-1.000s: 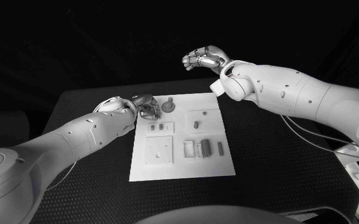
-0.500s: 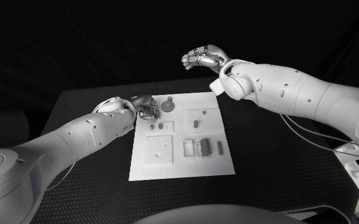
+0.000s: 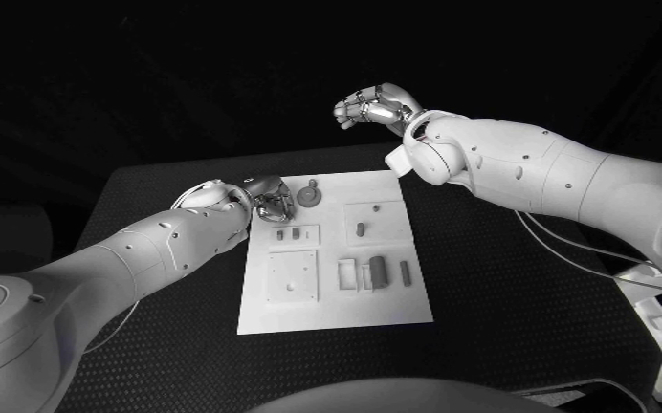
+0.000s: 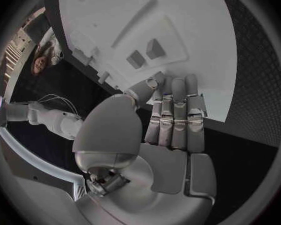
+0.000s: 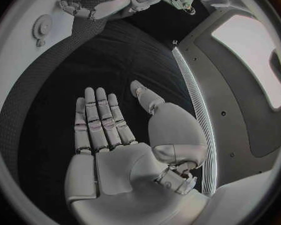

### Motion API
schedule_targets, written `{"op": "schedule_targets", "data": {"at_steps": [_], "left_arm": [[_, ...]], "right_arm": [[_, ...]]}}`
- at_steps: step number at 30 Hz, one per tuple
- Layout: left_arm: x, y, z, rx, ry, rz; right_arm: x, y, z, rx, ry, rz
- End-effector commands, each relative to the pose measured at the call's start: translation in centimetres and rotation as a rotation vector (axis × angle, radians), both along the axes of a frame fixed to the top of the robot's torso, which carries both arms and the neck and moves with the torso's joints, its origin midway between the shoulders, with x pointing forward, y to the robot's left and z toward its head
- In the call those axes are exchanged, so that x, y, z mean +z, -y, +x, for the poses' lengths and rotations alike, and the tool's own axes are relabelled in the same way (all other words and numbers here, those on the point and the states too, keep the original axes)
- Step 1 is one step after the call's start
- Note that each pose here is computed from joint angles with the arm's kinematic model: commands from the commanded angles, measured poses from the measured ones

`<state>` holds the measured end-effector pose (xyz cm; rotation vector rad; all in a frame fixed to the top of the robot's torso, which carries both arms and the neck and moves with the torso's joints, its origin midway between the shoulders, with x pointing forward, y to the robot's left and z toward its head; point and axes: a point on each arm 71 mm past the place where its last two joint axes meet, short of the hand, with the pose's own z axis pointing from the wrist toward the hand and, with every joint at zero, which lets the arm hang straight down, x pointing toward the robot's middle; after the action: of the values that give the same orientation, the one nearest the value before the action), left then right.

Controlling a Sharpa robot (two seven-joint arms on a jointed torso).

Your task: Assemble the parts on the task board

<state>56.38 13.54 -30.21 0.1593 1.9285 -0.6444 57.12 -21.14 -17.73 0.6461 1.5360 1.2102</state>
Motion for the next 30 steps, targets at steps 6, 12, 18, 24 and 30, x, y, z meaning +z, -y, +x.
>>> {"op": "schedule_targets", "data": {"at_steps": [6, 12, 18, 24, 30], "left_arm": [[-0.38, 1.1, -0.5, -0.029, -0.013, -0.012], [-0.47, 1.5, -0.56, -0.029, -0.028, -0.006], [-1.3, 1.6, -0.95, -0.037, -0.05, 0.021], [-1.75, 1.4, -1.08, -0.03, -0.062, 0.028], [-1.72, 0.8, -0.86, -0.016, -0.051, 0.032]], "right_arm": [[0.0, -0.1, 0.0, 0.015, 0.005, 0.0], [0.1, -0.1, 0.0, 0.014, 0.005, 0.0], [0.1, -0.2, 0.0, 0.017, 0.005, 0.001], [0.1, -0.2, 0.0, 0.015, 0.005, 0.0], [0.1, -0.2, 0.0, 0.018, 0.005, 0.001]]}}
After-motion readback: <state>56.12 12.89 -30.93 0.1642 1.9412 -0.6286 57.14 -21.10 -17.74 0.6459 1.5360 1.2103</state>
